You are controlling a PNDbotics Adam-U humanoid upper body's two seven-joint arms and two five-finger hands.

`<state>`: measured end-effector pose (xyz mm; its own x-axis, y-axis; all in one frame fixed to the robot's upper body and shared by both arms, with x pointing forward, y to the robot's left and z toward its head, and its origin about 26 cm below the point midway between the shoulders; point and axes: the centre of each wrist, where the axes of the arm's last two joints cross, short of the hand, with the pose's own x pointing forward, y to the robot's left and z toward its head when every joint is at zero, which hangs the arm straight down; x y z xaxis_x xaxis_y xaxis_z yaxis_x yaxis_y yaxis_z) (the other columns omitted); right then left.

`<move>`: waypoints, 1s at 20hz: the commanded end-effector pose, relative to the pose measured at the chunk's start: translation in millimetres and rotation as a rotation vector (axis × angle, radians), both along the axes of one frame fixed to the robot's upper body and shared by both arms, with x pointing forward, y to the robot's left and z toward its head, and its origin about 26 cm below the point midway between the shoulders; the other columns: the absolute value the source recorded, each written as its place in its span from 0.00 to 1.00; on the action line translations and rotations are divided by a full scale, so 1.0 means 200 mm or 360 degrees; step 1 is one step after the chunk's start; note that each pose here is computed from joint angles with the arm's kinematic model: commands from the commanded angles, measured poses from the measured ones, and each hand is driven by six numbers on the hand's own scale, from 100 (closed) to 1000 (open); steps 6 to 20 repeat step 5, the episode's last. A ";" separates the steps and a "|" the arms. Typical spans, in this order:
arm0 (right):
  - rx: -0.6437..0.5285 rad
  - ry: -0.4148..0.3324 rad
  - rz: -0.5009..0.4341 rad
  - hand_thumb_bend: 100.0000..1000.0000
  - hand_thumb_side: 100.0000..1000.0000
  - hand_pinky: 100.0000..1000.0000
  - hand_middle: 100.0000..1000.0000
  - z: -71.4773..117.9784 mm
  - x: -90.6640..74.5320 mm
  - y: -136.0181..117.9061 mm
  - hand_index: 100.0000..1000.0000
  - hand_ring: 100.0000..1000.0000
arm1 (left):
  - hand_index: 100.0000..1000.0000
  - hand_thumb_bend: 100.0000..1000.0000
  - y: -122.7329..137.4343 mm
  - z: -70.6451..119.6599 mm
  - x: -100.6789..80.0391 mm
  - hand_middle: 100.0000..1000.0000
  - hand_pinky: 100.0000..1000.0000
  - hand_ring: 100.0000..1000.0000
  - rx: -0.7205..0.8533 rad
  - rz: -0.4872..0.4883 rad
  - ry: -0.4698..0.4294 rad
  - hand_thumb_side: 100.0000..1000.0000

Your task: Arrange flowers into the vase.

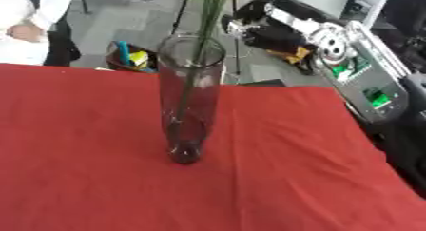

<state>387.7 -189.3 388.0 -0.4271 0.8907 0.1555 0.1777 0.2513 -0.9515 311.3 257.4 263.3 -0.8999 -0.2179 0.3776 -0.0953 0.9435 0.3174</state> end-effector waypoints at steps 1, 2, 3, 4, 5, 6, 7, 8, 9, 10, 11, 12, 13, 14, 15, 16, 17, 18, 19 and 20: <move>0.0014 -0.0079 -0.0027 0.10 1.00 0.74 0.76 0.08 -0.06 -0.07 0.89 0.91 | 0.85 0.00 0.03 0.04 -0.02 0.83 0.71 0.87 0.0008 0.0027 -0.0056 1.00; 0.0016 -0.0085 -0.0030 0.10 1.00 0.74 0.76 0.08 -0.07 -0.08 0.89 0.91 | 0.85 0.00 0.03 0.04 -0.02 0.83 0.71 0.87 0.0008 0.0029 -0.0056 1.00; 0.0019 -0.0092 -0.0034 0.09 1.00 0.73 0.76 0.08 -0.08 -0.09 0.89 0.91 | 0.85 0.00 0.03 0.04 -0.02 0.83 0.71 0.87 0.0007 0.0032 -0.0057 1.00; 0.0027 -0.0103 -0.0038 0.09 1.00 0.73 0.76 0.08 -0.09 -0.11 0.89 0.91 | 0.85 0.00 0.03 0.04 -0.02 0.83 0.71 0.87 0.0004 0.0037 -0.0058 1.00; 0.0037 -0.0114 -0.0040 0.08 1.00 0.73 0.76 0.08 -0.11 -0.12 0.88 0.91 | 0.85 0.00 0.03 0.04 -0.02 0.83 0.71 0.87 0.0001 0.0040 -0.0059 1.00; 0.0037 -0.0114 -0.0040 0.08 1.00 0.73 0.76 0.08 -0.11 -0.12 0.88 0.91 | 0.85 0.00 0.03 0.04 -0.02 0.83 0.71 0.87 0.0001 0.0040 -0.0059 1.00; 0.0037 -0.0114 -0.0040 0.08 1.00 0.73 0.76 0.08 -0.11 -0.12 0.88 0.91 | 0.85 0.00 0.03 0.04 -0.02 0.83 0.71 0.87 0.0001 0.0040 -0.0059 1.00; 0.0037 -0.0114 -0.0040 0.08 1.00 0.73 0.76 0.08 -0.11 -0.12 0.88 0.91 | 0.85 0.00 0.03 0.04 -0.02 0.83 0.71 0.87 0.0001 0.0040 -0.0059 1.00; 0.0037 -0.0114 -0.0040 0.08 1.00 0.73 0.76 0.08 -0.11 -0.12 0.88 0.91 | 0.85 0.00 0.03 0.04 -0.02 0.83 0.71 0.87 0.0001 0.0040 -0.0059 1.00; 0.0037 -0.0114 -0.0040 0.08 1.00 0.73 0.76 0.08 -0.11 -0.12 0.88 0.91 | 0.85 0.00 0.03 0.04 -0.02 0.83 0.71 0.87 0.0001 0.0040 -0.0059 1.00; 0.0037 -0.0114 -0.0040 0.08 1.00 0.73 0.76 0.08 -0.11 -0.12 0.88 0.91 | 0.85 0.00 0.03 0.04 -0.02 0.83 0.71 0.87 0.0001 0.0040 -0.0059 1.00; 0.0037 -0.0114 -0.0040 0.08 1.00 0.73 0.76 0.08 -0.11 -0.12 0.88 0.91 | 0.85 0.00 0.03 0.04 -0.02 0.83 0.71 0.87 0.0001 0.0040 -0.0059 1.00; 0.0037 -0.0114 -0.0040 0.08 1.00 0.73 0.76 0.08 -0.11 -0.12 0.88 0.91 | 0.85 0.00 0.03 0.04 -0.02 0.83 0.71 0.87 0.0001 0.0040 -0.0059 1.00; 0.0037 -0.0114 -0.0040 0.08 1.00 0.73 0.76 0.08 -0.11 -0.12 0.88 0.91 | 0.85 0.00 0.03 0.04 -0.02 0.83 0.71 0.87 0.0001 0.0040 -0.0059 1.00; 0.0037 -0.0114 -0.0040 0.08 1.00 0.73 0.76 0.08 -0.11 -0.12 0.88 0.91 | 0.85 0.00 0.03 0.04 -0.02 0.83 0.71 0.87 0.0001 0.0040 -0.0059 1.00; 0.0037 -0.0114 -0.0040 0.08 1.00 0.73 0.76 0.08 -0.11 -0.12 0.88 0.91 | 0.85 0.00 0.03 0.04 -0.02 0.83 0.71 0.87 0.0001 0.0040 -0.0059 1.00; 0.0037 -0.0114 -0.0040 0.08 1.00 0.73 0.76 0.08 -0.11 -0.12 0.88 0.91 | 0.85 0.00 0.03 0.04 -0.02 0.83 0.71 0.87 0.0001 0.0040 -0.0059 1.00; 0.0037 -0.0114 -0.0040 0.08 1.00 0.73 0.76 0.08 -0.11 -0.12 0.88 0.91 | 0.85 0.00 0.03 0.04 -0.02 0.83 0.71 0.87 0.0001 0.0040 -0.0059 1.00; 0.0037 -0.0114 -0.0040 0.08 1.00 0.73 0.76 0.08 -0.11 -0.12 0.88 0.91 | 0.85 0.00 0.03 0.04 -0.02 0.83 0.71 0.87 0.0001 0.0040 -0.0059 1.00; 0.0037 -0.0114 -0.0040 0.08 1.00 0.73 0.76 0.08 -0.11 -0.12 0.88 0.91 | 0.85 0.00 0.03 0.04 -0.02 0.83 0.71 0.87 0.0001 0.0040 -0.0059 1.00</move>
